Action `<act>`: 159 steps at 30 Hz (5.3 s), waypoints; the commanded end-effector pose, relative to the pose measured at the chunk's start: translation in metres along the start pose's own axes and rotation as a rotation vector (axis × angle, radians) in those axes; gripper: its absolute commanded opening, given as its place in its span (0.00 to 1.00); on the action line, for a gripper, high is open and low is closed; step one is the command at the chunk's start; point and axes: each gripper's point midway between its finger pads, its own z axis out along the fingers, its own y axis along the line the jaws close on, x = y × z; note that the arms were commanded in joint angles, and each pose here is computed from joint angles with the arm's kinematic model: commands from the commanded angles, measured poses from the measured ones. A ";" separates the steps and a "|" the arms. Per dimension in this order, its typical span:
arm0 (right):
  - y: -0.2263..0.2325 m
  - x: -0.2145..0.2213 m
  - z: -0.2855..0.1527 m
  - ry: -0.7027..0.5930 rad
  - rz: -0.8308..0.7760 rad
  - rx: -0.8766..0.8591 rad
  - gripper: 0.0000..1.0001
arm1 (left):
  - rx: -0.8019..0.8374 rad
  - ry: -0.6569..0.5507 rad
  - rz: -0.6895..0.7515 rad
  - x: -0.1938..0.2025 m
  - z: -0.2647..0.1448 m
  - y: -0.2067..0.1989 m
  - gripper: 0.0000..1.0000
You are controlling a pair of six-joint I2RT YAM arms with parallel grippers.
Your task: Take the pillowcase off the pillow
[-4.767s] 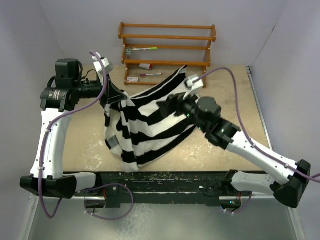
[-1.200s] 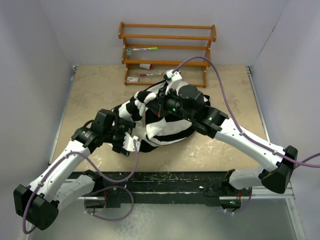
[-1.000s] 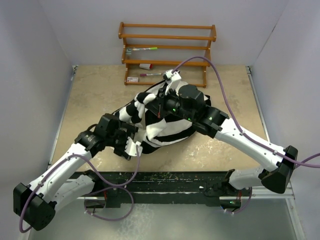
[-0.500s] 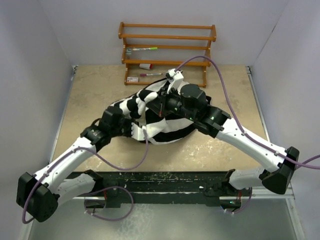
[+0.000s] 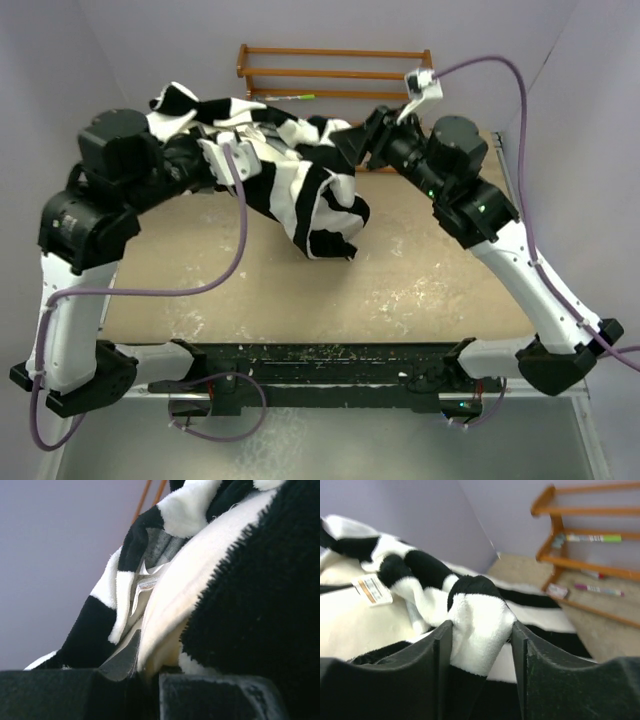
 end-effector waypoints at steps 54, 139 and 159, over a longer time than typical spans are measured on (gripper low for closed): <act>-0.107 0.183 -0.023 0.137 -0.094 0.104 0.00 | 0.040 -0.051 -0.459 -0.043 0.006 0.018 0.00; 0.043 0.018 -0.009 0.019 -0.485 -0.408 0.00 | -0.168 0.055 -0.487 0.021 -0.032 -0.013 0.99; 0.041 0.015 -0.062 -0.088 -0.422 -0.390 0.00 | -0.030 0.024 -0.888 0.022 -0.003 -0.042 0.11</act>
